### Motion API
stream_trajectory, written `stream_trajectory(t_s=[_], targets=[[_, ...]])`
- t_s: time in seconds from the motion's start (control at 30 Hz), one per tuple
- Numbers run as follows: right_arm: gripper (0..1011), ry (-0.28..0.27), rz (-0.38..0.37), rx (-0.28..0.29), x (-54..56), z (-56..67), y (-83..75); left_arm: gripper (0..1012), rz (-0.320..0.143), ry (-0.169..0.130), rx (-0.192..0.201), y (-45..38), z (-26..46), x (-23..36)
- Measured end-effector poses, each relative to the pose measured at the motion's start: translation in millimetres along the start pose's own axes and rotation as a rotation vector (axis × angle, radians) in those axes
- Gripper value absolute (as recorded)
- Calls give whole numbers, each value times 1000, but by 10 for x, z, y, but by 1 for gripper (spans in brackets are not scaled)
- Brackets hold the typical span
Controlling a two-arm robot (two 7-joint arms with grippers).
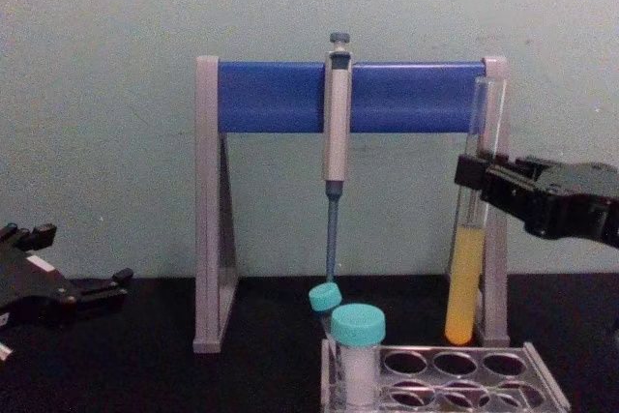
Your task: Pick up the test tube from the test tube rack, shake it, then place it back into the test tube rack.
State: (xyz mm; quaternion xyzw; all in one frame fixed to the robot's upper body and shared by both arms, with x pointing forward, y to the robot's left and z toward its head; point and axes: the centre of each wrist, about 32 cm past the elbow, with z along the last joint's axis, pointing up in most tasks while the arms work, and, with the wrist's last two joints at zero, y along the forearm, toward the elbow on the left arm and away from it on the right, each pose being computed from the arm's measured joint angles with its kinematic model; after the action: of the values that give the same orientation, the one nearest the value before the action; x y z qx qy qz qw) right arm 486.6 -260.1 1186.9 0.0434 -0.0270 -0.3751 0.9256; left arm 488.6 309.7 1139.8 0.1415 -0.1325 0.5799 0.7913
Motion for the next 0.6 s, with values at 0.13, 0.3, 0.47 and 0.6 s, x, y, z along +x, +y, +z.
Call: stream_trajectory(t_s=[0.13,0.3,0.47,0.6], targets=[[221,0,-1,-12,0,-42,10,1010,0,0,0,0,0,0],[221,1,-4,-20,14,-81,21,1010,0,0,0,0,0,0],[221,1,-6,-25,26,-112,31,1010,0,0,0,0,0,0],[221,2,-4,-31,31,-137,32,1010,0,0,0,0,0,0]])
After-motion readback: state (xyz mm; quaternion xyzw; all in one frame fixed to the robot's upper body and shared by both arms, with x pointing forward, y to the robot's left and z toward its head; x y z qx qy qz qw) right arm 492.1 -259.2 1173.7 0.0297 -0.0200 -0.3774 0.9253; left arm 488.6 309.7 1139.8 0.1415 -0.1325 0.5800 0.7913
